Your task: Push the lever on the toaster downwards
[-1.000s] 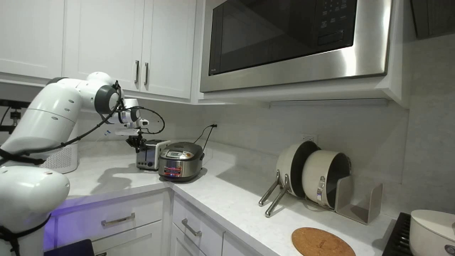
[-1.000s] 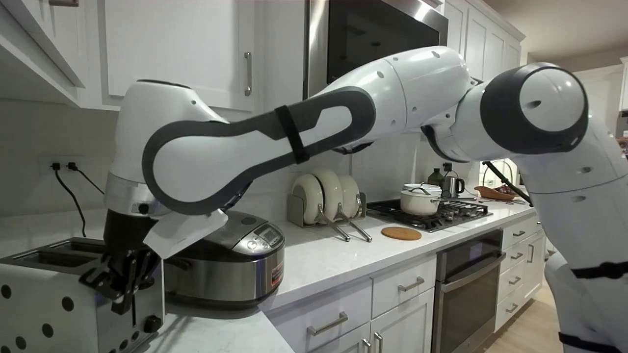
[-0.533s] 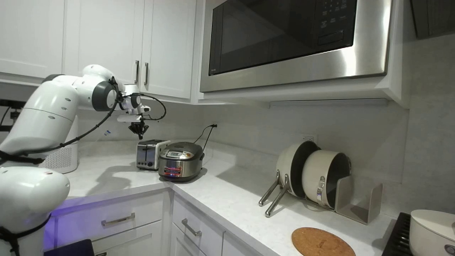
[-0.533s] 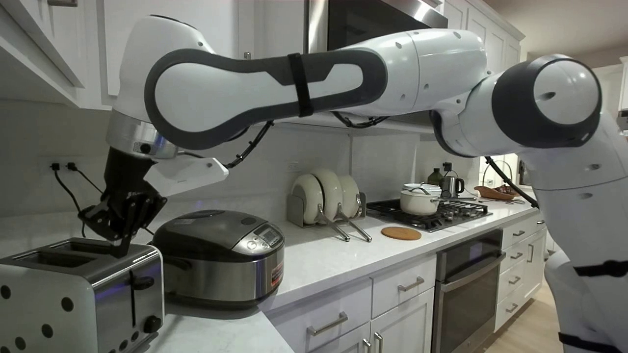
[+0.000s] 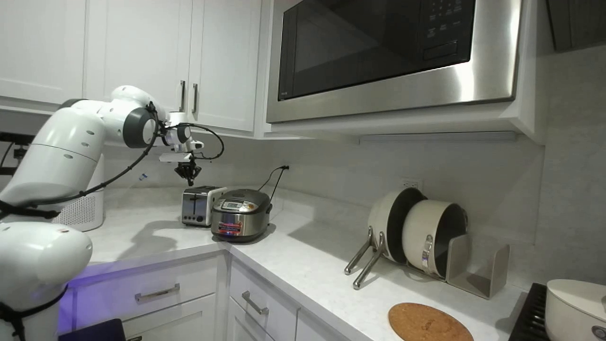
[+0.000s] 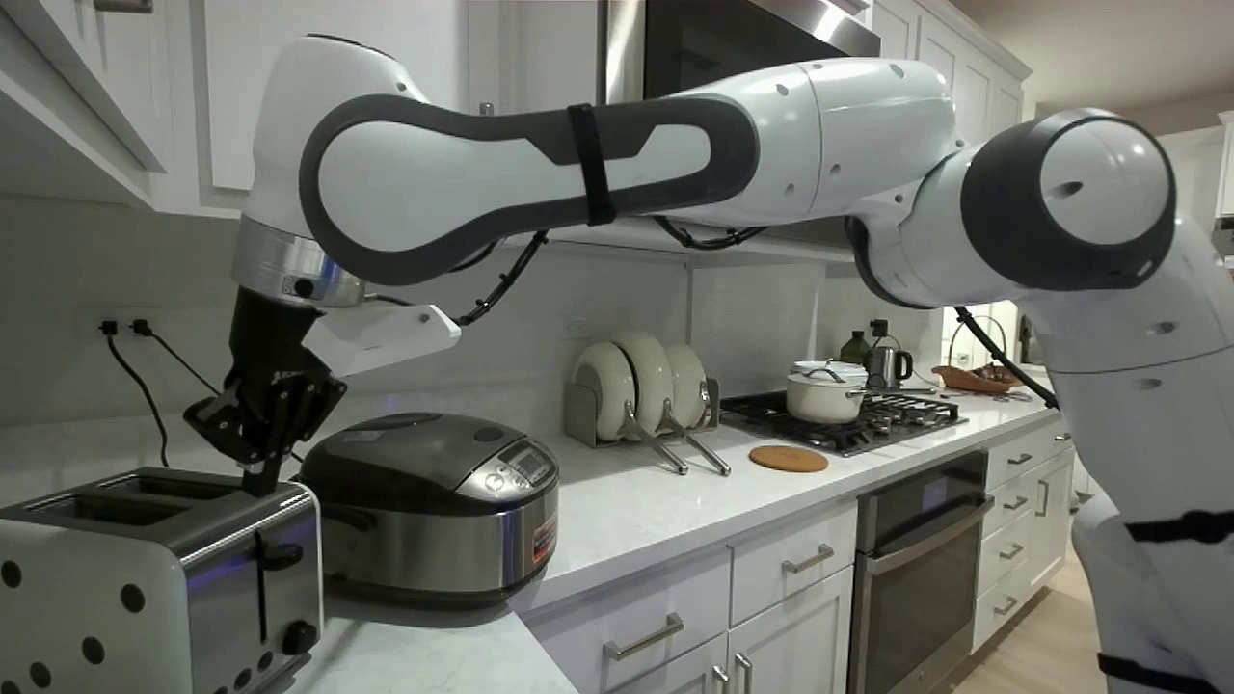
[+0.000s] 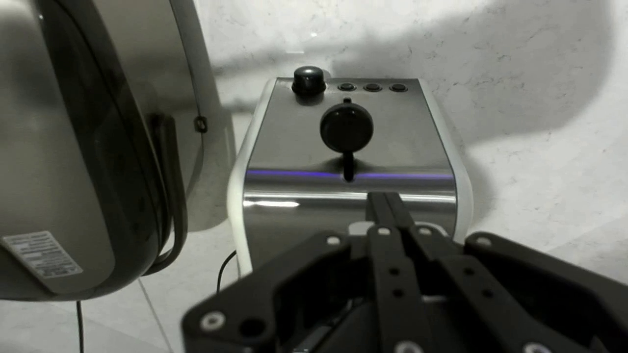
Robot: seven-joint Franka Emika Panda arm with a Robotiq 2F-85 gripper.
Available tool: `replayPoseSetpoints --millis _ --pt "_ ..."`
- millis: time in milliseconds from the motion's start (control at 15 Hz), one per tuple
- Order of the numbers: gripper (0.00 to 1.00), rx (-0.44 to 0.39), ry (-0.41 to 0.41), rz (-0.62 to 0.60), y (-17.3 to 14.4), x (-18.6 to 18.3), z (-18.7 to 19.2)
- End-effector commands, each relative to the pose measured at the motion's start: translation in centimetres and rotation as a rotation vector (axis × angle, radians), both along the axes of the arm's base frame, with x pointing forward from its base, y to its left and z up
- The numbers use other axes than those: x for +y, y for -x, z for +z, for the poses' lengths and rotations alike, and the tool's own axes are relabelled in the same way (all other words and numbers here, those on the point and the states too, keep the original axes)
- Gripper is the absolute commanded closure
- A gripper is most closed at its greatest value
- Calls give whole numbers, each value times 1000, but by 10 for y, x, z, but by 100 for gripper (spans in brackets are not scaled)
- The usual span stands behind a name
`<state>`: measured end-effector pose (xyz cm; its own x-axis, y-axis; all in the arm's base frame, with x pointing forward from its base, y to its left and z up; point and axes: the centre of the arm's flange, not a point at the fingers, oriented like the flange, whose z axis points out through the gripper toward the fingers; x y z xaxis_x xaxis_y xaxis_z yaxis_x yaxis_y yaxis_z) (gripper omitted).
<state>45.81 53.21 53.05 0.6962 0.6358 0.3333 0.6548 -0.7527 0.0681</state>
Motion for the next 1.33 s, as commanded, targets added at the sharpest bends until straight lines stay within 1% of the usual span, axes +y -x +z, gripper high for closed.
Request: replayPoseSetpoints --millis 0,867,1267 --pt "100 12 26 7 -3 -11 -10" --pt "100 89 49 4 -6 -10 -60" --pt "100 90 39 7 -9 -9 -64"
